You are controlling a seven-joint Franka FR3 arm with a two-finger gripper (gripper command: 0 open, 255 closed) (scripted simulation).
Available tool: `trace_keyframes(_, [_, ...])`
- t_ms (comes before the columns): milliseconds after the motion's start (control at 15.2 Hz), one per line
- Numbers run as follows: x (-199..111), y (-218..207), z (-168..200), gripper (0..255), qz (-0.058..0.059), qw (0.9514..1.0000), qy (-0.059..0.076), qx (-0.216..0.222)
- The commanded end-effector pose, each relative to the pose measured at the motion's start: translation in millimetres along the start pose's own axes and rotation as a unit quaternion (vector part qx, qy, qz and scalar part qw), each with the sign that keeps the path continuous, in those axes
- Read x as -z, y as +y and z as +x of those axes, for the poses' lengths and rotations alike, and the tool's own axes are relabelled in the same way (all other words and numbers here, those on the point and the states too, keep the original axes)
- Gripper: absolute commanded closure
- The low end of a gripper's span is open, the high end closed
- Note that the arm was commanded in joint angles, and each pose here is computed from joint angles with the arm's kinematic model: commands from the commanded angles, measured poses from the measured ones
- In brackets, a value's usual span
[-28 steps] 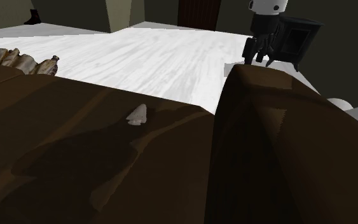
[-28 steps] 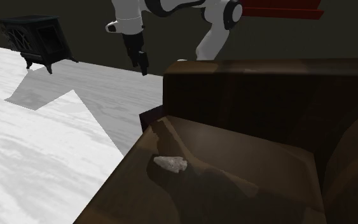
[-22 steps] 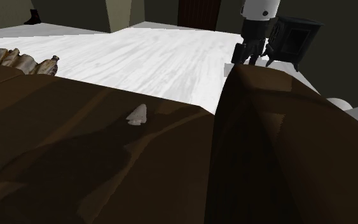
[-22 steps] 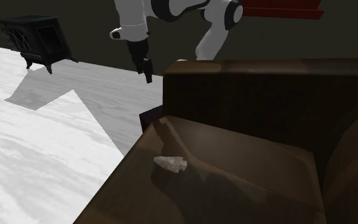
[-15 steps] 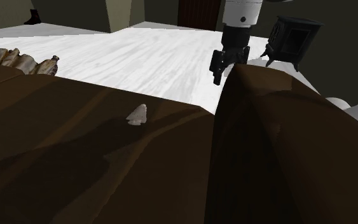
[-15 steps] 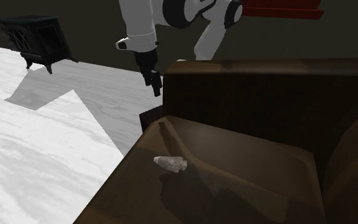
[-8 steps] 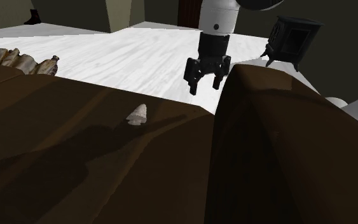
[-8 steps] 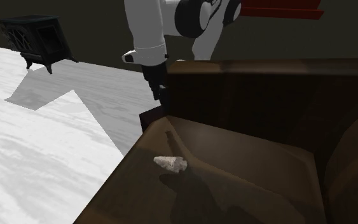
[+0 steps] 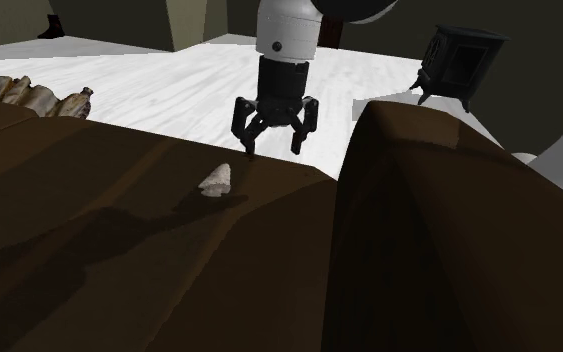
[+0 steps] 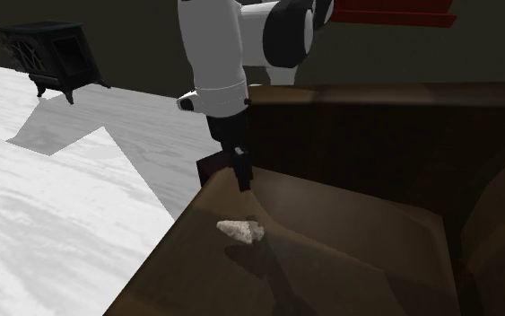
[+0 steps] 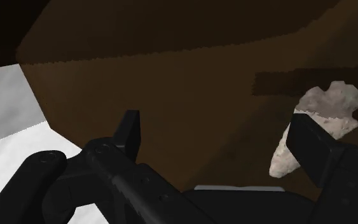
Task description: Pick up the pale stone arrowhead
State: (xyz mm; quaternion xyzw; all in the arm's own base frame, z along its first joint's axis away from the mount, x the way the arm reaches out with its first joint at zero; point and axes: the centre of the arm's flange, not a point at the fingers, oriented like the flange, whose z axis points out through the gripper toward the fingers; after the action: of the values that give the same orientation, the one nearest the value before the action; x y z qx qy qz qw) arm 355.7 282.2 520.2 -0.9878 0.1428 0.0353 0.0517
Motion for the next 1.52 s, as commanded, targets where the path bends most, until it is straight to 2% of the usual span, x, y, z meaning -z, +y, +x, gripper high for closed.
trace_keyframes(0, [-6,-25,-1,0,0.008,0.9999,-0.001,-0.012])
trace_keyframes(396, [-16,-97,8,0,0.030,0.9986,-0.002,-0.043])
trace_keyframes(924, [-55,-94,12,0,0.030,0.9986,-0.002,-0.043])
trace_keyframes(1056, [-55,-94,12,0,0.030,0.9986,-0.002,-0.043])
trace_keyframes(1122, [-56,-93,12,255,0.030,0.9986,-0.002,-0.043])
trace_keyframes(1452, [-55,-93,12,255,0.030,0.9986,-0.002,-0.043])
